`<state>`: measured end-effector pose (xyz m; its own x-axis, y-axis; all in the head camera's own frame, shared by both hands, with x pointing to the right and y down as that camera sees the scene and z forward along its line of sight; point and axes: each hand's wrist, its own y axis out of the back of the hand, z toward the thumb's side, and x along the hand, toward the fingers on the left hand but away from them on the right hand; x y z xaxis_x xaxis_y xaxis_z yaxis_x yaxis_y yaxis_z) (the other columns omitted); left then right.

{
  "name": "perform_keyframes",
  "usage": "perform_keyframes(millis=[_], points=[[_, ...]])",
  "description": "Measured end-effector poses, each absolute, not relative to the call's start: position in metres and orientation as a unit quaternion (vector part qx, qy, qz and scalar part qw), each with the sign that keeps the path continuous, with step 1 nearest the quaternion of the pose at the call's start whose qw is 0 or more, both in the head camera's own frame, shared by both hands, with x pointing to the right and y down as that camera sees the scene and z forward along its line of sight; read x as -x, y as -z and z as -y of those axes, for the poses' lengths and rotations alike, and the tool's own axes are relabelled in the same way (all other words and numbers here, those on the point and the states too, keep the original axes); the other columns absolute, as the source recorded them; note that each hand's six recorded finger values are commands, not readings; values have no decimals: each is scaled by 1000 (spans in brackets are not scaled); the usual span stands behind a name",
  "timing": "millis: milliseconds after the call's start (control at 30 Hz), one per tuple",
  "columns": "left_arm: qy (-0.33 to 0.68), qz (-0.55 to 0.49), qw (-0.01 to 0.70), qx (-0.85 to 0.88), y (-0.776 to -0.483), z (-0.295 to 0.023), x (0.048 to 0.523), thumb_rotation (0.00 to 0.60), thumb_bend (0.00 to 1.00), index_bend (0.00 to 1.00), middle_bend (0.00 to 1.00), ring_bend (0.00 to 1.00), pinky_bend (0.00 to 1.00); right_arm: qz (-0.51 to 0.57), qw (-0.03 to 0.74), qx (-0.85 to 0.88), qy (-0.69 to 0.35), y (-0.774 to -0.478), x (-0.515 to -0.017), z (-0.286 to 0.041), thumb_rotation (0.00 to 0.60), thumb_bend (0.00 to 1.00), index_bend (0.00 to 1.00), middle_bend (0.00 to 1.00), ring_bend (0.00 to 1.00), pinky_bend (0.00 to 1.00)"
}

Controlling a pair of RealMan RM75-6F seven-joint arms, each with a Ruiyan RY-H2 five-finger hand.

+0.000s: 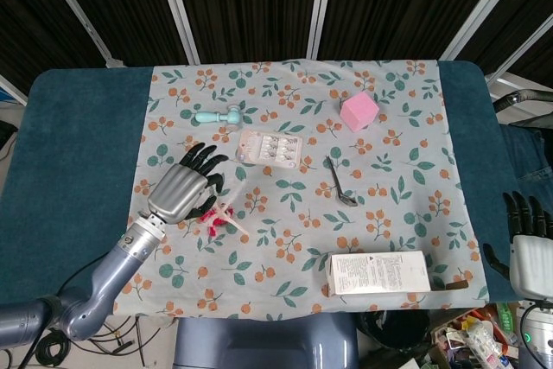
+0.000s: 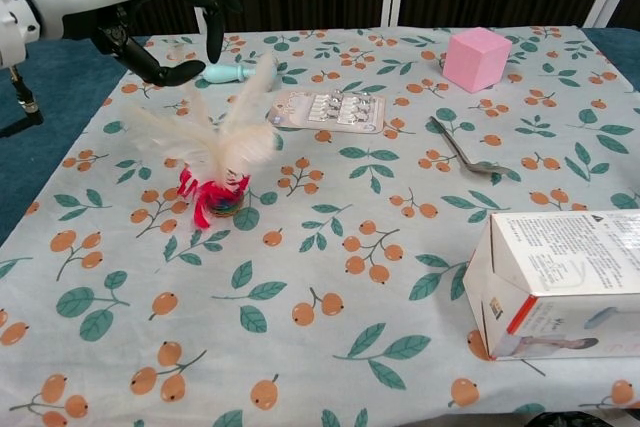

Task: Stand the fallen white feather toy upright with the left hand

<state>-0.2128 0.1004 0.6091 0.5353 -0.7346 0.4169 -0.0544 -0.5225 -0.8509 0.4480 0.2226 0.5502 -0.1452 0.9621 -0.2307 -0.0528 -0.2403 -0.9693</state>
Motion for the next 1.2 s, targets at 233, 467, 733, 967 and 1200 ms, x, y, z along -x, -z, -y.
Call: perform_keyframes(millis=[233, 467, 733, 967, 1200], points=[[418, -260, 419, 763, -606, -96, 226, 600, 361, 319, 108, 0, 0, 452, 418, 503, -606, -551, -448, -223, 600, 162, 0, 56, 16, 135], [424, -253, 420, 762, -604, -93, 231, 600, 314, 100, 64, 0, 0, 453, 418, 501, -607, -551, -448, -223, 600, 162, 0, 56, 16, 135], [407, -295, 458, 733, -558, -67, 243, 600, 314, 24, 27, 0, 0, 456, 416, 502, -606, -550, -448, -223, 600, 162, 0, 57, 16, 135], [454, -294, 495, 679, -516, -58, 297, 600, 300, 14, 23, 0, 0, 459, 418, 504, -601, -547, -446, -223, 600, 162, 0, 57, 16, 135], [511, -291, 460, 665, -512, -92, 362, 600, 294, 5, 20, 0, 0, 461, 420, 506, -597, -545, -443, -223, 600, 163, 0, 57, 16, 135]])
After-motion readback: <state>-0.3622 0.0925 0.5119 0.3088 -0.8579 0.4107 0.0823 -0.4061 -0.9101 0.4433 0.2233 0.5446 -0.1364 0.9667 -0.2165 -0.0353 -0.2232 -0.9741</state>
